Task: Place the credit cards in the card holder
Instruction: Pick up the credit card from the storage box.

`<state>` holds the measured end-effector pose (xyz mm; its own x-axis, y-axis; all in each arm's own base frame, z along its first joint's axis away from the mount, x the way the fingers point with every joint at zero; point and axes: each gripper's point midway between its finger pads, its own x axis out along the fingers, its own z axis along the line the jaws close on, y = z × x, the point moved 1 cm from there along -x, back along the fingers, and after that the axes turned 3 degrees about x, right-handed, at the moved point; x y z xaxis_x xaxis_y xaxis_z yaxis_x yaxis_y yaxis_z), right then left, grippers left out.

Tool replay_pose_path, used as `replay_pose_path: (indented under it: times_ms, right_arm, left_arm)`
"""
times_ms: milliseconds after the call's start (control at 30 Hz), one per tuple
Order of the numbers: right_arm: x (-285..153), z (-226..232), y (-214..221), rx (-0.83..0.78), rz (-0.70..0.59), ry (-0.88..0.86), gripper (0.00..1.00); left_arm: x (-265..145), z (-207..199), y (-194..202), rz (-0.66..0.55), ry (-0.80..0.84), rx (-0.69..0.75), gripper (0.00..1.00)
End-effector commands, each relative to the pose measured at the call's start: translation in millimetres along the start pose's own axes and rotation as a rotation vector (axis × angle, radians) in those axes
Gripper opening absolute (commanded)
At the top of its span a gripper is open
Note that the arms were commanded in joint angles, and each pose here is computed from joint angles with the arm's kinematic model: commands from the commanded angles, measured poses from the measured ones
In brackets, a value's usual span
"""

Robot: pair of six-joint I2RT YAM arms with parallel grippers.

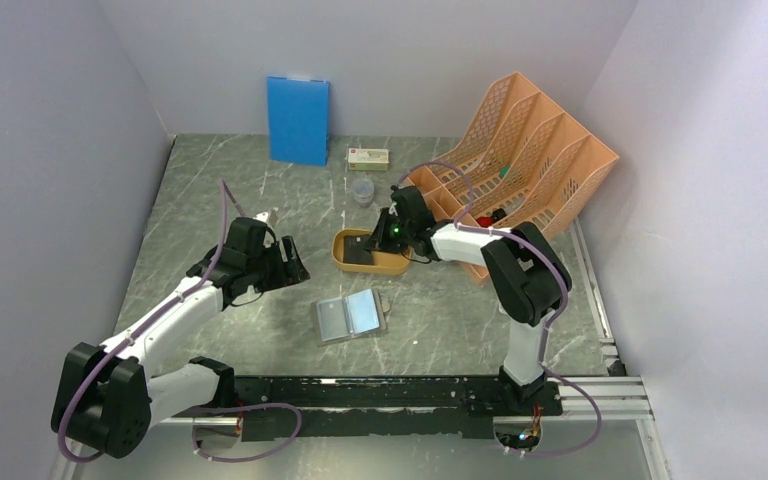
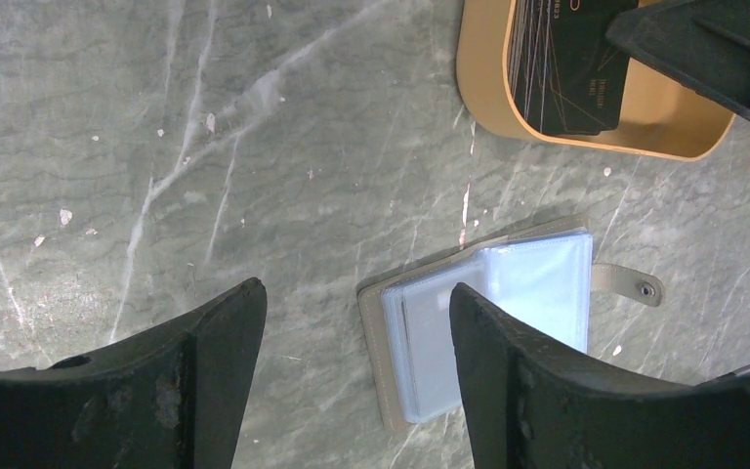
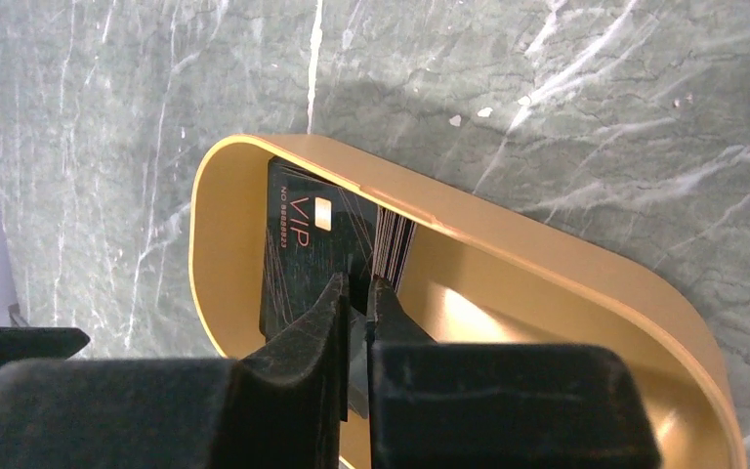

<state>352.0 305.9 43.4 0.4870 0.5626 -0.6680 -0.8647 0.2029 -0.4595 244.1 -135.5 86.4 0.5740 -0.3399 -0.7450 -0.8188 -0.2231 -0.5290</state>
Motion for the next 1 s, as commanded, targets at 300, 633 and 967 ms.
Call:
replay_pose_path:
  times_ms: [300,633,967]
  right_arm:
    - [-16,-36,16,0.072,0.044,0.04,0.0]
    - [-37,-15,4,0.098,0.022,-0.025,0.0]
    - [-59,9,-6,0.129,0.023,-0.079,0.0]
  left_arm:
    - [2,-2,-4,-0.019,0.001,0.0,0.73]
    - [1,-3,-5,-0.02,0.001,0.004,0.73]
    - [0,-3,-7,-0.03,0.002,0.004,0.73]
